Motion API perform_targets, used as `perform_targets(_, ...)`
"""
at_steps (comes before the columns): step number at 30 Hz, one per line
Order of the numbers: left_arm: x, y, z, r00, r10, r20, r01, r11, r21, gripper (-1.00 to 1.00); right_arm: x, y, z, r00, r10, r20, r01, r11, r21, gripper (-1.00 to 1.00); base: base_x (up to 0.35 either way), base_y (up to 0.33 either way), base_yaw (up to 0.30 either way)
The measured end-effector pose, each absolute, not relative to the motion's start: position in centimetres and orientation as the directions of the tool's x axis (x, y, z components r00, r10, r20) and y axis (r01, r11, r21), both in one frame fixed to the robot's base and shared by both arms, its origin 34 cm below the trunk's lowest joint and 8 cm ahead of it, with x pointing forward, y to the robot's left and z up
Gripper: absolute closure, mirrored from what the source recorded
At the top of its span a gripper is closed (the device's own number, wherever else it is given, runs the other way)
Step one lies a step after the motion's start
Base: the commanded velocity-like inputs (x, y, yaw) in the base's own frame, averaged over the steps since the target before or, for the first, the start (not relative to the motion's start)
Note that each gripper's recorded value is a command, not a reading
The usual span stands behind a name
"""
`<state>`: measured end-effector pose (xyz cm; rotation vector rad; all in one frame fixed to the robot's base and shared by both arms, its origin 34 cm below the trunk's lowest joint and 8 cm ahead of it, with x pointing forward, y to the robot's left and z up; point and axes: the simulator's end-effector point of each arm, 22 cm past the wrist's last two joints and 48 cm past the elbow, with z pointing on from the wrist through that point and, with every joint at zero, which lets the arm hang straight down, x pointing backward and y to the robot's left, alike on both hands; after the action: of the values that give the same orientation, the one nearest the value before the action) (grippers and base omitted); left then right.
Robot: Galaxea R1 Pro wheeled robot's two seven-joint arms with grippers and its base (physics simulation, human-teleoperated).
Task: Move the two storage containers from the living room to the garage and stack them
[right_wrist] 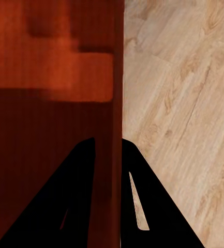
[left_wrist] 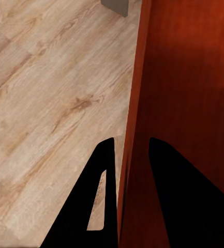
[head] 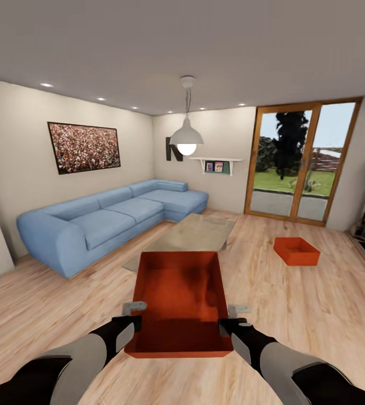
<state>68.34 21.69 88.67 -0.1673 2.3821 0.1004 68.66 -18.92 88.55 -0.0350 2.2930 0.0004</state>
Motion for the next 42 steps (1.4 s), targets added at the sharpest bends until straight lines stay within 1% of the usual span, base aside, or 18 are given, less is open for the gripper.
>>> perform_targets(42,68.33,21.69,88.65,-0.722,-0.093,-0.685,-0.15,0.988,0.024,1.0,68.67,-18.92,88.55,-0.661,-0.026,-0.75,-0.026,1.0,-0.012,1.0,0.0,0.0,0.3)
